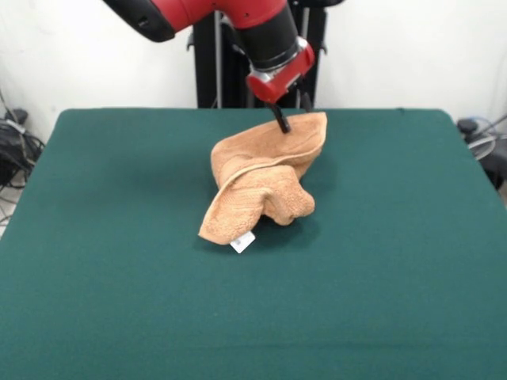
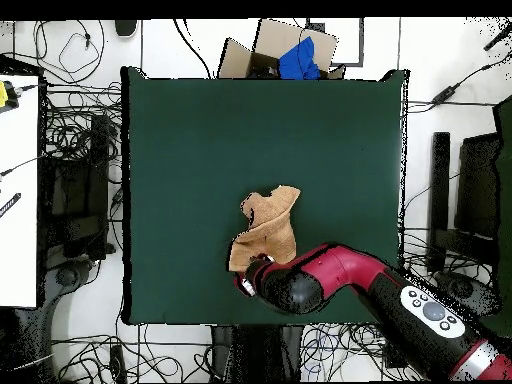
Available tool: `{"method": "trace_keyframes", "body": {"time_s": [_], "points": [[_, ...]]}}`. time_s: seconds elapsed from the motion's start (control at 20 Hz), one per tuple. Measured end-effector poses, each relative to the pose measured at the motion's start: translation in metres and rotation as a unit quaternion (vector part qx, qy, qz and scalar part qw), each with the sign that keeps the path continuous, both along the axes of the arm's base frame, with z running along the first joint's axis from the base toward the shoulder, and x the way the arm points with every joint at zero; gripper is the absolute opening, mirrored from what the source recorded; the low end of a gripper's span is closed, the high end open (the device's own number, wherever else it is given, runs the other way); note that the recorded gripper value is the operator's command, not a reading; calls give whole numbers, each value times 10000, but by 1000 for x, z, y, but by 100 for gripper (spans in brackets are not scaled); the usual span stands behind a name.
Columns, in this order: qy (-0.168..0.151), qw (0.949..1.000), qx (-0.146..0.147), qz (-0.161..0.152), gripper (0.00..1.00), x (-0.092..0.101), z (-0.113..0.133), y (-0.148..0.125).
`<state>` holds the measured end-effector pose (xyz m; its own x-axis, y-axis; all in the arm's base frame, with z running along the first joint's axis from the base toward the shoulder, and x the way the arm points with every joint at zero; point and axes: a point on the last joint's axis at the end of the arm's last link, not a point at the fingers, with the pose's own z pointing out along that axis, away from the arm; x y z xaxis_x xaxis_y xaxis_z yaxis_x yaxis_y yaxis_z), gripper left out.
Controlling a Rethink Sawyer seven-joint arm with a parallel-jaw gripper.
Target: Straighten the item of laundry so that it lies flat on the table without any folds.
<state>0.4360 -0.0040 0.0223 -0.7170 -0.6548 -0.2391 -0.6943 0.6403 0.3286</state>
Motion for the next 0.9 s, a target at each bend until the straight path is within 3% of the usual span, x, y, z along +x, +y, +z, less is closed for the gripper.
{"method": "trace_keyframes", "body": {"time_s": [0.6, 0.9], "points": [[-175, 9976, -616, -271, 100, 11, -16, -19], [-301, 9925, -1019, -605, 100, 29, -24, -19]]}}
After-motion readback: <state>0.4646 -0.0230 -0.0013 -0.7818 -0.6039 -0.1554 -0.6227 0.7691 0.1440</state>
